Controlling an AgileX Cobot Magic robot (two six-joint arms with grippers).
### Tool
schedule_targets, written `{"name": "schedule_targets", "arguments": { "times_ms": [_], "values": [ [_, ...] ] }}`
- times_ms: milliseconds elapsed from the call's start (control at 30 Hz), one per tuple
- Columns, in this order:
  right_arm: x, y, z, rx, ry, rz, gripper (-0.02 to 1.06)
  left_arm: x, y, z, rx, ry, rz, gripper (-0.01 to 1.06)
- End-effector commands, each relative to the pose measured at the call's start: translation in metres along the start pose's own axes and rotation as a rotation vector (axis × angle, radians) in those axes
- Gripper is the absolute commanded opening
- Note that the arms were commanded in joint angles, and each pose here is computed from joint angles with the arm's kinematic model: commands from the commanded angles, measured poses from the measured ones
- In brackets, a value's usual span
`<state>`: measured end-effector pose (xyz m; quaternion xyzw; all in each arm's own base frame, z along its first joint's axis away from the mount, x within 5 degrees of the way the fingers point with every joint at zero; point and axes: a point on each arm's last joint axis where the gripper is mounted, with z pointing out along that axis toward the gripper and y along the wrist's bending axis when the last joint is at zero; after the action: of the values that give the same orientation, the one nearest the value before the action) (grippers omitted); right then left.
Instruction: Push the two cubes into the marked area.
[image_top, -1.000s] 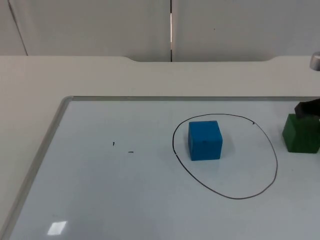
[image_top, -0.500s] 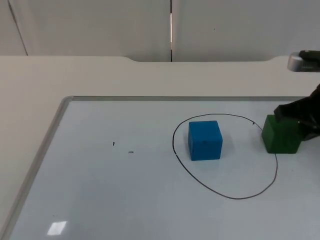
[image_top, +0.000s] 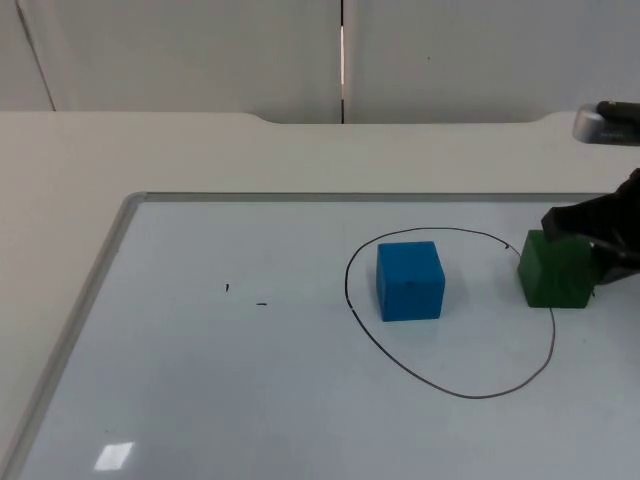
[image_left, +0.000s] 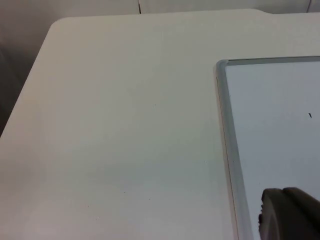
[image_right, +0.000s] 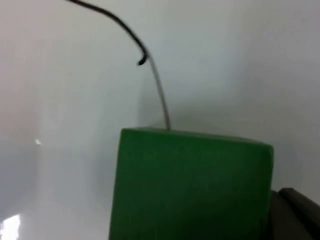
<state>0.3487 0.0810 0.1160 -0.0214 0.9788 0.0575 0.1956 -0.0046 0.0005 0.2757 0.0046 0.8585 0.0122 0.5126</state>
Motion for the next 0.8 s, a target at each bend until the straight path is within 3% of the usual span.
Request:
{"name": "schedule_targets", "arguments": {
  "times_ms": [0, 767],
  "values": [
    [0.000, 0.006, -0.001, -0.009, 0.001, -0.003, 0.01, 0.001, 0.000, 0.000, -0.006, -0.001, -0.001, 0.00],
    [0.004, 0.039, 0.003, -0.063, -0.043, -0.021, 0.01, 0.001, 0.000, 0.000, -0.006, -0.001, -0.001, 0.00]
  ]
}}
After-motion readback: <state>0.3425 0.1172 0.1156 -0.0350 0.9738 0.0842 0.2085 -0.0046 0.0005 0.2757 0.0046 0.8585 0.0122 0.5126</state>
